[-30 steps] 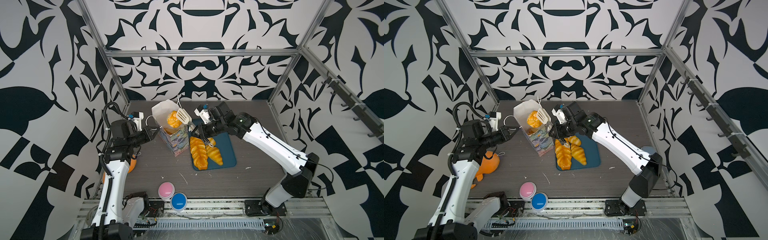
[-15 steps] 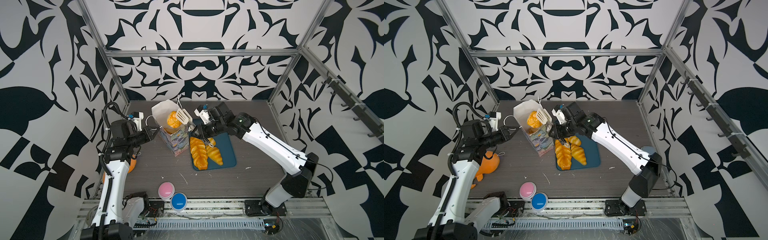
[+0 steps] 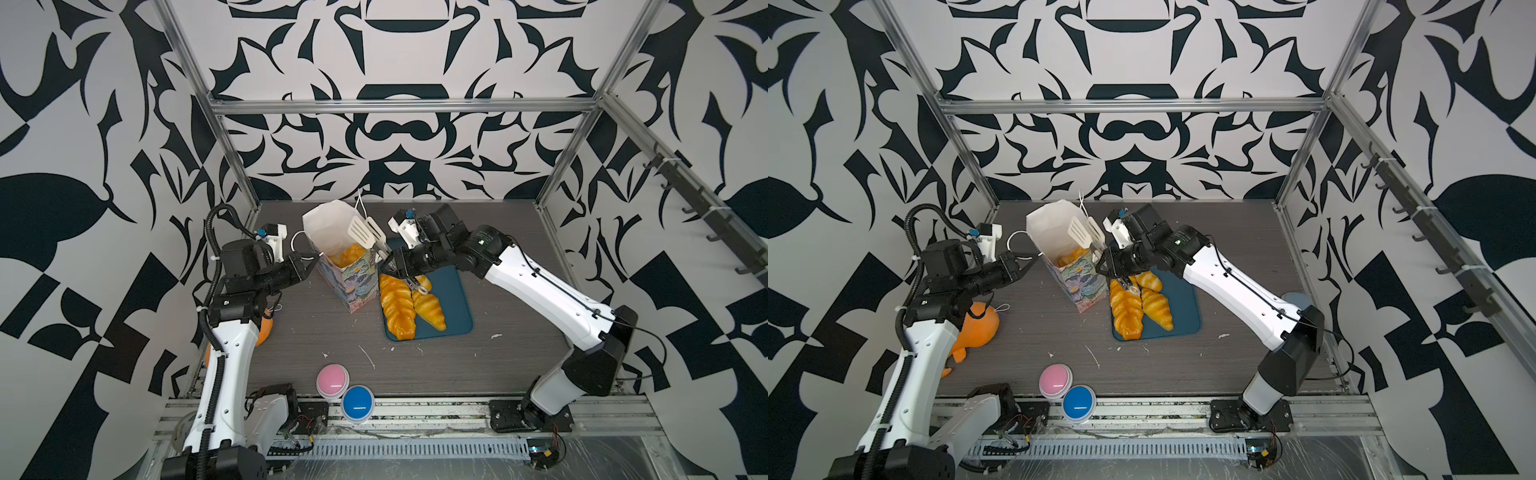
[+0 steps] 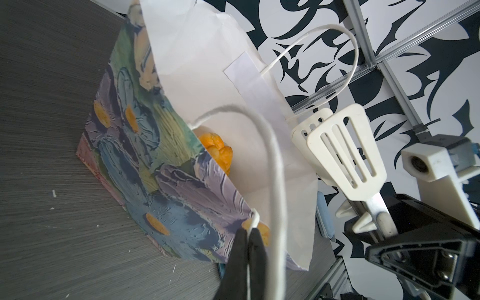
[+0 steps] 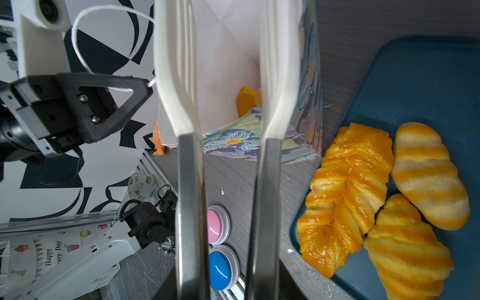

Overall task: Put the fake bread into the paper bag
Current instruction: 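Lower the knot roll into the bag and open the tongs, then withdraw the empty tongs with the right gripper back over the tray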

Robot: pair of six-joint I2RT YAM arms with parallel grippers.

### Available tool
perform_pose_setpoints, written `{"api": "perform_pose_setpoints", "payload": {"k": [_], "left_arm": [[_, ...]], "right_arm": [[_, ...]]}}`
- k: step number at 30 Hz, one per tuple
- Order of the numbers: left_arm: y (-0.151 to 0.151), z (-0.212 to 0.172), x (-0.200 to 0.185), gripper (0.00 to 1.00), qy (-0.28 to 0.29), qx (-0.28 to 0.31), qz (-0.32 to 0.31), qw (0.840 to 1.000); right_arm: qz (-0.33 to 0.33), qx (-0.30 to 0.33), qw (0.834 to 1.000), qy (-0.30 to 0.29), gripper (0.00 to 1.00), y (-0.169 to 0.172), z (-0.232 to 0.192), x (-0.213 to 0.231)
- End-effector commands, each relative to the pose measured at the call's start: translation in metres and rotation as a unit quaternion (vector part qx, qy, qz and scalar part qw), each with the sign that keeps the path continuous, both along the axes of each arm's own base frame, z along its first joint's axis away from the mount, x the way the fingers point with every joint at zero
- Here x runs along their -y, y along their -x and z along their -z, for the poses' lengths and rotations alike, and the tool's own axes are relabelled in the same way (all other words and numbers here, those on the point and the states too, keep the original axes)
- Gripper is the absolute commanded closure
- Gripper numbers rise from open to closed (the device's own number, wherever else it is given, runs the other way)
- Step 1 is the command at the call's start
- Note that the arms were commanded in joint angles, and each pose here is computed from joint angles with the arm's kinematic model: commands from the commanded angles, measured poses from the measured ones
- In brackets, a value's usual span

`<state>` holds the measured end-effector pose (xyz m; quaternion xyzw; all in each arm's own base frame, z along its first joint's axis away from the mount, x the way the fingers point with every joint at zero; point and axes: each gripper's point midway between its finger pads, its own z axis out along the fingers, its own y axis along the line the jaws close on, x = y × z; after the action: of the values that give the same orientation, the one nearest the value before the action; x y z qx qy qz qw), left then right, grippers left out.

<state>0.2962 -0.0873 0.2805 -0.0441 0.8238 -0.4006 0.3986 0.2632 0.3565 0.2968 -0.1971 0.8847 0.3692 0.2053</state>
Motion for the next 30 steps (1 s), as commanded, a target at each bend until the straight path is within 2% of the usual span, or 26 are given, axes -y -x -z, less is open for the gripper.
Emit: {"api": "perform_pose_setpoints", "payload": {"k": [1,12,30], "left_arm": [[0.003,-0.008,-0.001,1.00,-0.004,0.007,-0.001,1.000],[0.002,-0.009,0.000,1.00,0.000,0.007,0.000,1.000],[0.000,-0.008,0.000,1.00,0.003,0.005,-0.001,1.000]], "right_arm": [[-0.003,0.052,0.998,-0.035,0.60,0.004,-0.039,0.005],[0.009,0.090,0.995,-0.038,0.61,0.014,-0.070,0.026],[0.053,0.082,0.995,0.025,0.61,0.024,-0.047,0.080]]}}
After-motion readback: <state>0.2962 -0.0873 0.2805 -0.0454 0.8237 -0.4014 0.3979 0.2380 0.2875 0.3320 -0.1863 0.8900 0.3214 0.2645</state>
